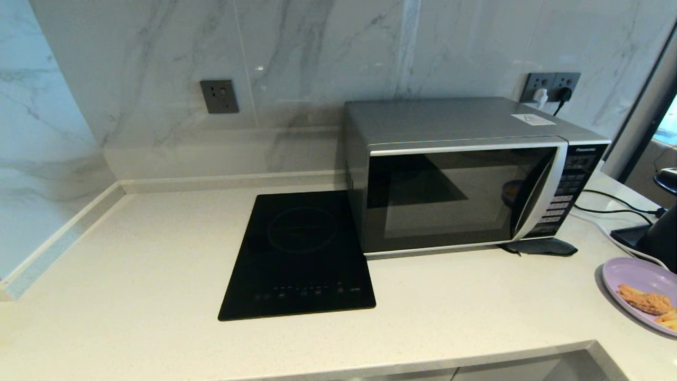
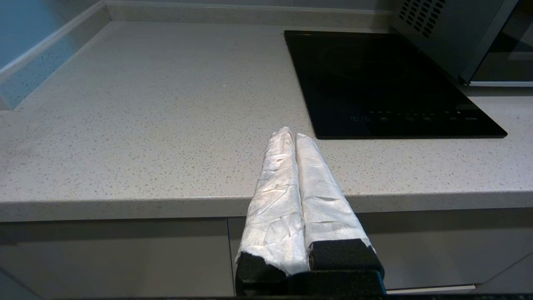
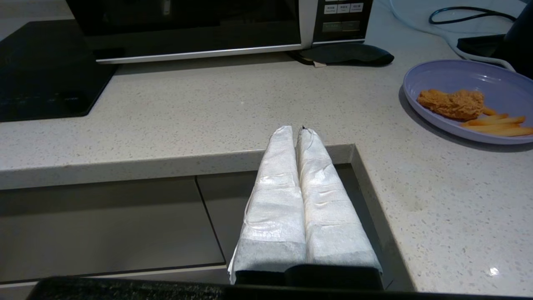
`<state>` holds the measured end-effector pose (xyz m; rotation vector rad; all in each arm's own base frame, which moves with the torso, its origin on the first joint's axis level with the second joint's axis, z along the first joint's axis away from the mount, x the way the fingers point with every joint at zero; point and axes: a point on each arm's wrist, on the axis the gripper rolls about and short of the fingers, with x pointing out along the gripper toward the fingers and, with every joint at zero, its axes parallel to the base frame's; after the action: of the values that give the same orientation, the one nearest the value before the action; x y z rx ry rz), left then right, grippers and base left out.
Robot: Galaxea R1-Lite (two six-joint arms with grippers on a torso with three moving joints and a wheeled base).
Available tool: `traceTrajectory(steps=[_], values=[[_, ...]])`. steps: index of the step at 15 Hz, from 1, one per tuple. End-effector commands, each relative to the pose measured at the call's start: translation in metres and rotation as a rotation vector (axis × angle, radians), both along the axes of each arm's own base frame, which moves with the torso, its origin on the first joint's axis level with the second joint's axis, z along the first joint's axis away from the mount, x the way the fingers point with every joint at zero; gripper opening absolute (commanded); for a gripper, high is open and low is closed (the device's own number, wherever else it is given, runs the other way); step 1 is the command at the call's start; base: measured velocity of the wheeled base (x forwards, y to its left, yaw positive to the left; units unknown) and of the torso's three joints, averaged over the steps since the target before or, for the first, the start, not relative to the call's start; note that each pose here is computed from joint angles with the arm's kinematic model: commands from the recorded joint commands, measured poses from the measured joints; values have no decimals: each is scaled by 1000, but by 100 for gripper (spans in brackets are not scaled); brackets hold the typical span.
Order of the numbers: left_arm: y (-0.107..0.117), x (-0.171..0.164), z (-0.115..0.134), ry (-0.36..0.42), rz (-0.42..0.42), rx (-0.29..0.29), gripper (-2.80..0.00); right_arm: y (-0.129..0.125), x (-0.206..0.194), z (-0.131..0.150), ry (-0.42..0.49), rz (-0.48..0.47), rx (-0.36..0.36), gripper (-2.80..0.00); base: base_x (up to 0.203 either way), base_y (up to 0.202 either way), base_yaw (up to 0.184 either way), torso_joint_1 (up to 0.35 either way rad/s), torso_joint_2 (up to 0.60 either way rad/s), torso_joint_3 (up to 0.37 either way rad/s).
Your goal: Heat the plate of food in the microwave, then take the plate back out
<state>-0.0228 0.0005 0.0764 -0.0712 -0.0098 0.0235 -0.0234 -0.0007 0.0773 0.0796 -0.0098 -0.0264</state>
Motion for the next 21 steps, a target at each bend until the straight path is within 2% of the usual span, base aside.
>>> traceTrajectory(steps=[1, 21], values=[[0, 0, 0, 1, 1, -1, -280, 0, 1, -2, 9, 8, 3, -280, 0, 0, 0, 0, 0, 0], [0, 0, 0, 1, 1, -1, -280, 0, 1, -2, 12, 4, 5, -280, 0, 0, 0, 0, 0, 0]])
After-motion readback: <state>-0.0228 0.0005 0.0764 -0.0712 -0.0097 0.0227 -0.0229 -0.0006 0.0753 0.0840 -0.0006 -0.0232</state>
